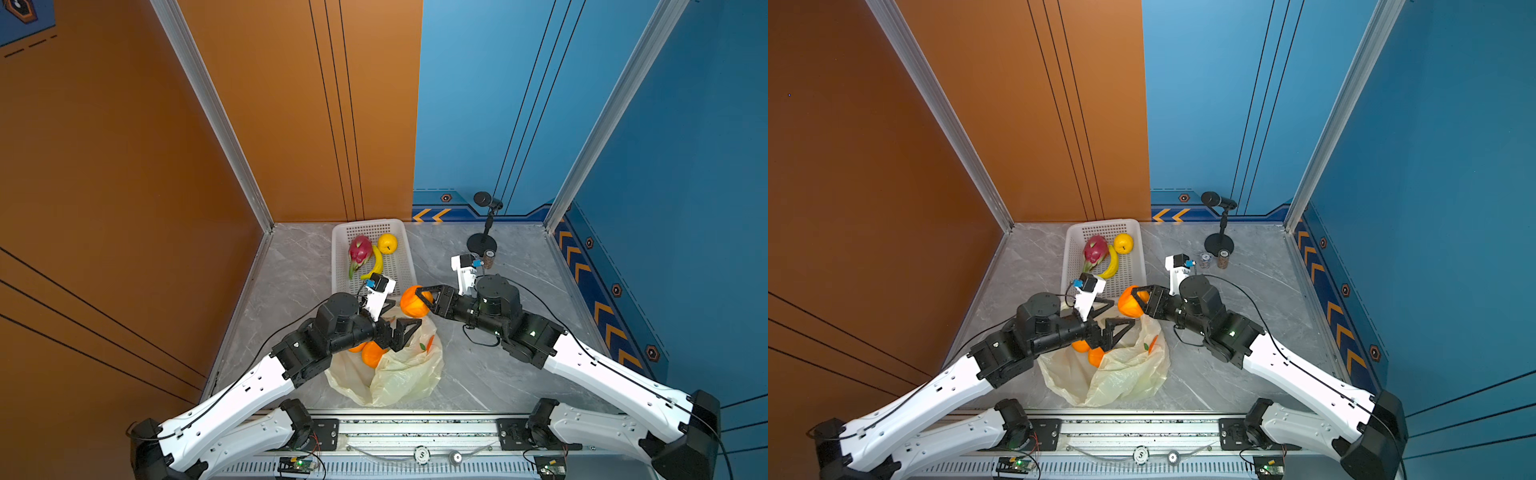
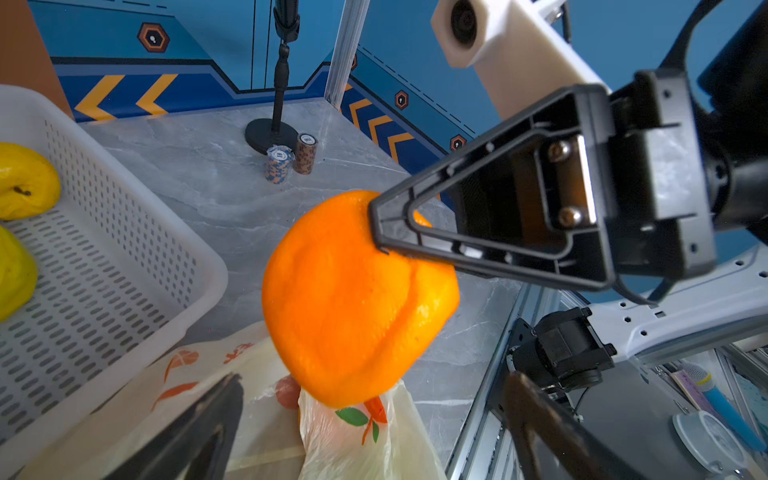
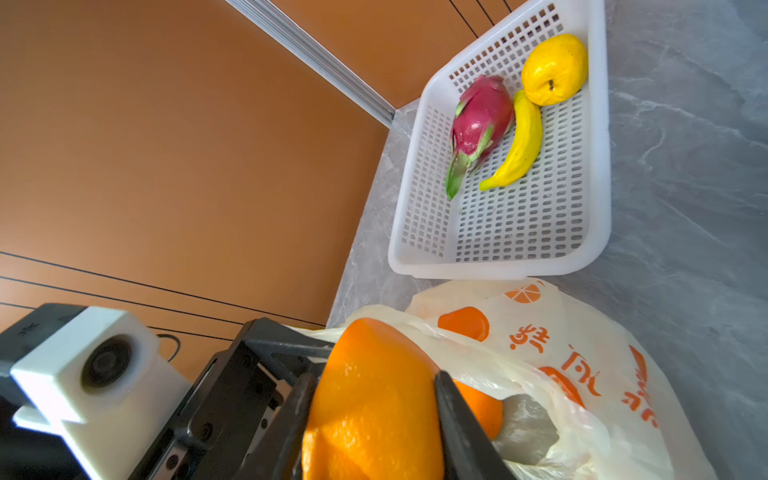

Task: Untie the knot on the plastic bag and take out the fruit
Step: 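Lift the orange with the right gripper and pass it to the left gripper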

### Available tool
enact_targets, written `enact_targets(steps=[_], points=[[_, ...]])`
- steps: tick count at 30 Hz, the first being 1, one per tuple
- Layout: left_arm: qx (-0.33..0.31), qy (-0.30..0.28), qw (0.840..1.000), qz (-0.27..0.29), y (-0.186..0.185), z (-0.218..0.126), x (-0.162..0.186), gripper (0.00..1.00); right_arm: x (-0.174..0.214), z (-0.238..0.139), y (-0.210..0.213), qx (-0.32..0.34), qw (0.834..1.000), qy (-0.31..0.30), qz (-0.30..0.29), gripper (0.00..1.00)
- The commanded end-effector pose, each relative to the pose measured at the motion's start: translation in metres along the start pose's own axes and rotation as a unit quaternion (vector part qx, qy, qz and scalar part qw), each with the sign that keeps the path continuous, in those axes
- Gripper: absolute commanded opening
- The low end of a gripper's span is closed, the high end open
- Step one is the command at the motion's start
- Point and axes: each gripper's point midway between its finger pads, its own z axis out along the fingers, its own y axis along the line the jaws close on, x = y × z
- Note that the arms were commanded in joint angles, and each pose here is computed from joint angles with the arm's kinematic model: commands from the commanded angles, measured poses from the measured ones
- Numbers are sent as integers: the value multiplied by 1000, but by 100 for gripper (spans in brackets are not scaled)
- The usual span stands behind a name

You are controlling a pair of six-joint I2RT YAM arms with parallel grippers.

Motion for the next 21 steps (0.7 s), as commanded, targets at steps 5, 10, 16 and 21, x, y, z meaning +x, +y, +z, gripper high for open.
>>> enact_targets(steps=[5,10,16,21], points=[[32,-41,998,27,-11,14,-37,94,5,-10,19,-58,998,10,7,42],[41,-28,998,29,-13,24,-35,75,5,-12,14,-49,999,8,9,42],[41,-34,998,40,-14,25,-42,64,4,-13,13,-46,999,5,7,48],[1,-36,998,49,0,27,-52,63,-7,-21,15,-39,999,-15,-13,70]])
